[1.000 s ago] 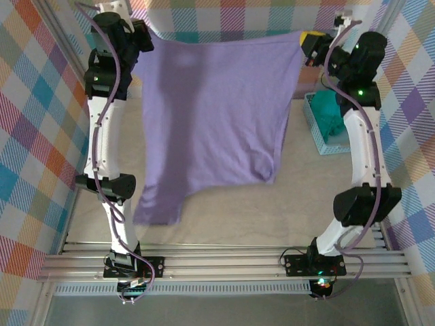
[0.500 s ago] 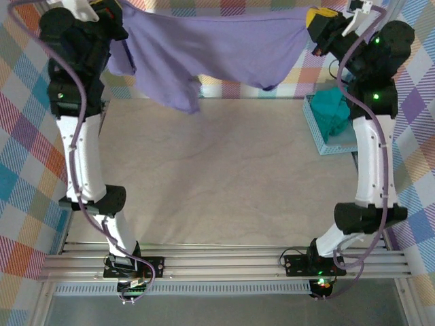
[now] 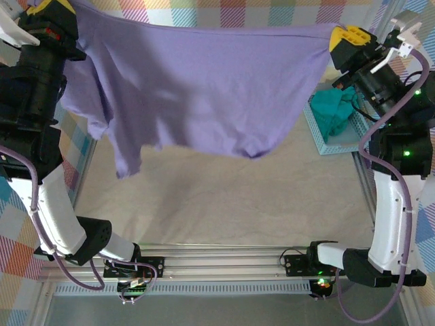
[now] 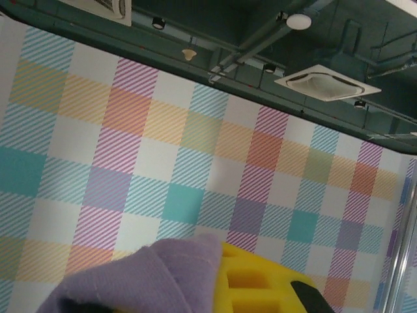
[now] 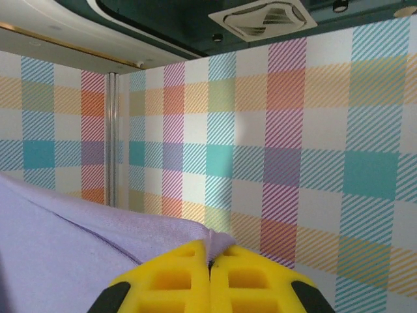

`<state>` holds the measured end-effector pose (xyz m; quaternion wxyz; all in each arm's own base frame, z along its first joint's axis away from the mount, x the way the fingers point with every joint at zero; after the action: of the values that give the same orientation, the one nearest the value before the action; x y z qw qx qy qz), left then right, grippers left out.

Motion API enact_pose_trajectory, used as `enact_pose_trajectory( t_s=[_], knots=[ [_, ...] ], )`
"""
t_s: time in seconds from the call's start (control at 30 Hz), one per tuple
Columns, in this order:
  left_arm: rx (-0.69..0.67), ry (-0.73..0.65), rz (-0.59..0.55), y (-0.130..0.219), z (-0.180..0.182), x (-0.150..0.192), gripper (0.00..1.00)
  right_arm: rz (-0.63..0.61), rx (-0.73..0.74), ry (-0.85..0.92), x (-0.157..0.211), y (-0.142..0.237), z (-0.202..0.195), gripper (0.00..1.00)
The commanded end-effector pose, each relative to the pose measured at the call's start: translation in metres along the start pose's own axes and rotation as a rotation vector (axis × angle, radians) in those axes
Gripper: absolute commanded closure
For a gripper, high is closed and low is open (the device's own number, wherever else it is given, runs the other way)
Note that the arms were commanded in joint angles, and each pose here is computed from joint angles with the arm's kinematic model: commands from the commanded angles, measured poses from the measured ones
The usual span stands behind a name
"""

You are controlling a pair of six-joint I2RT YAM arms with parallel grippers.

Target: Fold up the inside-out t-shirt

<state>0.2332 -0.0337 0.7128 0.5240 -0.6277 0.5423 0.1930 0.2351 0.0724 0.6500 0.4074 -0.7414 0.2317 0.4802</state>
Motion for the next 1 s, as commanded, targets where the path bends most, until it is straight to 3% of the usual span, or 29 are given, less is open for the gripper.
enact_pose_trajectory(
  t_s=[0.0, 0.17, 0.37, 0.47, 0.6, 0.63, 0.7, 0.77, 0.97],
  knots=[
    [-0.044, -0.033, 0.026, -0.030, 0.017, 0.022, 1.00, 0.047, 0.044, 0.010, 0.018, -0.014, -0.015, 1.00],
    [-0.106, -0.050, 0.132, -0.078, 0.048, 0.079, 1.00, 0.127, 0.064, -0.006, 0.061, -0.040, -0.036, 1.00],
    [-0.170, -0.022, 0.347, -0.146, 0.104, 0.201, 0.99, 0.260, 0.081, -0.063, 0.157, -0.086, -0.072, 1.00],
    [-0.217, -0.007, 0.452, -0.177, 0.144, 0.289, 0.89, 0.348, 0.087, -0.133, 0.239, -0.123, -0.093, 0.98],
    [-0.306, 0.012, 0.554, -0.204, 0.209, 0.415, 0.69, 0.502, 0.124, -0.234, 0.362, -0.180, -0.119, 0.80],
    [-0.302, 0.023, 0.574, -0.206, 0.217, 0.436, 0.60, 0.539, 0.133, -0.257, 0.391, -0.190, -0.123, 0.77],
    [-0.284, 0.052, 0.611, -0.205, 0.224, 0.462, 0.43, 0.564, 0.182, -0.280, 0.426, -0.194, -0.130, 0.72],
    [-0.281, 0.079, 0.664, -0.200, 0.225, 0.475, 0.34, 0.614, 0.208, -0.310, 0.447, -0.187, -0.130, 0.67],
    [-0.314, 0.136, 0.875, -0.160, 0.205, 0.491, 0.31, 0.813, 0.169, -0.241, 0.465, -0.159, -0.088, 0.61]
  ],
)
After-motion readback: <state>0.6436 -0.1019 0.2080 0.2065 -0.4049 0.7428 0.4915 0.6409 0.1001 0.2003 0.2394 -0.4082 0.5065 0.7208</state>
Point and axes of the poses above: each hand's point on the last joint's axis, 136 mm out from that joint toward the fingers, its own y axis back along the fingers, its own z axis along the line the jaws close on, x = y × z, the point moved 5 cm from there along y, back along the fingers, and after that the axes turned 9 degrees about y, right-handed, at the moved point
